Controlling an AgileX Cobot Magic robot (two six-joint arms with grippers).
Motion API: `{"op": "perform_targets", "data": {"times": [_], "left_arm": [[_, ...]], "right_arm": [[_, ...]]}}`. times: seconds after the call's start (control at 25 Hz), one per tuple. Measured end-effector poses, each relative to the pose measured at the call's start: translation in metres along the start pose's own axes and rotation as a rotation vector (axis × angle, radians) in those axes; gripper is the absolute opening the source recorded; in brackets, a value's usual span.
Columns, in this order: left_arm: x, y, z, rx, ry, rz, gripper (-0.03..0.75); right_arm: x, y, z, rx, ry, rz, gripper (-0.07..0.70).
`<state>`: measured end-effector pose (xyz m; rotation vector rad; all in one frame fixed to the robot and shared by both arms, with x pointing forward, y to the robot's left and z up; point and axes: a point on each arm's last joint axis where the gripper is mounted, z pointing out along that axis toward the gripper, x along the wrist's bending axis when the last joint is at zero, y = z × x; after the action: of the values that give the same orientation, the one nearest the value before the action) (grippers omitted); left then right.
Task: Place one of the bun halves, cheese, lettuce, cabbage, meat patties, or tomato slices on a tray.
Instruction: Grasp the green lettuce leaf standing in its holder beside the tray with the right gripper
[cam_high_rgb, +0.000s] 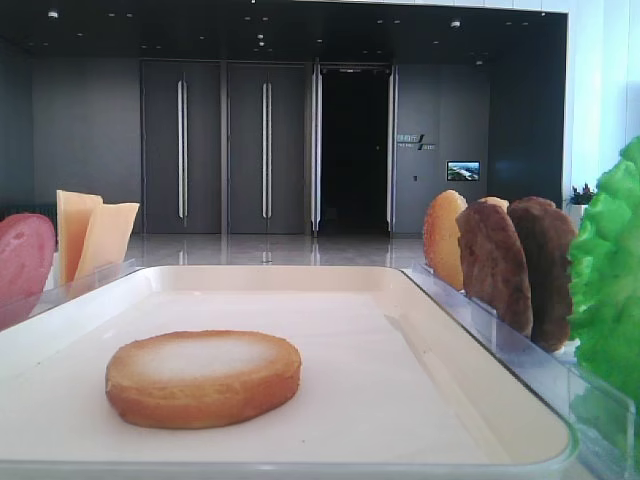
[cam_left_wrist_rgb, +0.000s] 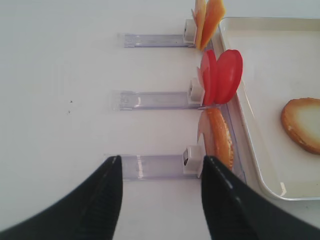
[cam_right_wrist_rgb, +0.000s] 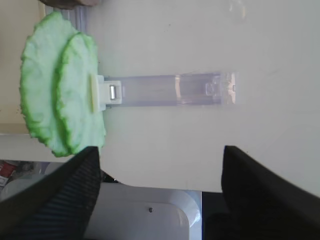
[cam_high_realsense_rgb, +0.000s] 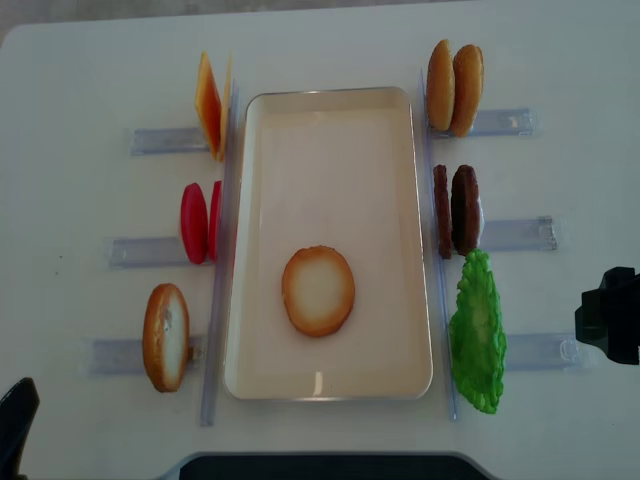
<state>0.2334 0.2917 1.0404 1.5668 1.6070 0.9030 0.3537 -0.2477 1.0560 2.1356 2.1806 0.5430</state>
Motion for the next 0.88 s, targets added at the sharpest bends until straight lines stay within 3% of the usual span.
{"op": "perform_targets", "data": {"times": [0.48, 0.88], "left_arm": [[0.000, 0.000, 0.000, 0.000, 0.000, 0.000, 0.391], [0.000, 0.000, 0.000, 0.000, 0.000, 0.000, 0.391]], "right_arm": [[0.044, 0.035, 0.009, 0.060, 0.016, -0.154, 0.514], [0.072, 0.041, 0.040, 0.157, -0.021, -0.278, 0.514]]}}
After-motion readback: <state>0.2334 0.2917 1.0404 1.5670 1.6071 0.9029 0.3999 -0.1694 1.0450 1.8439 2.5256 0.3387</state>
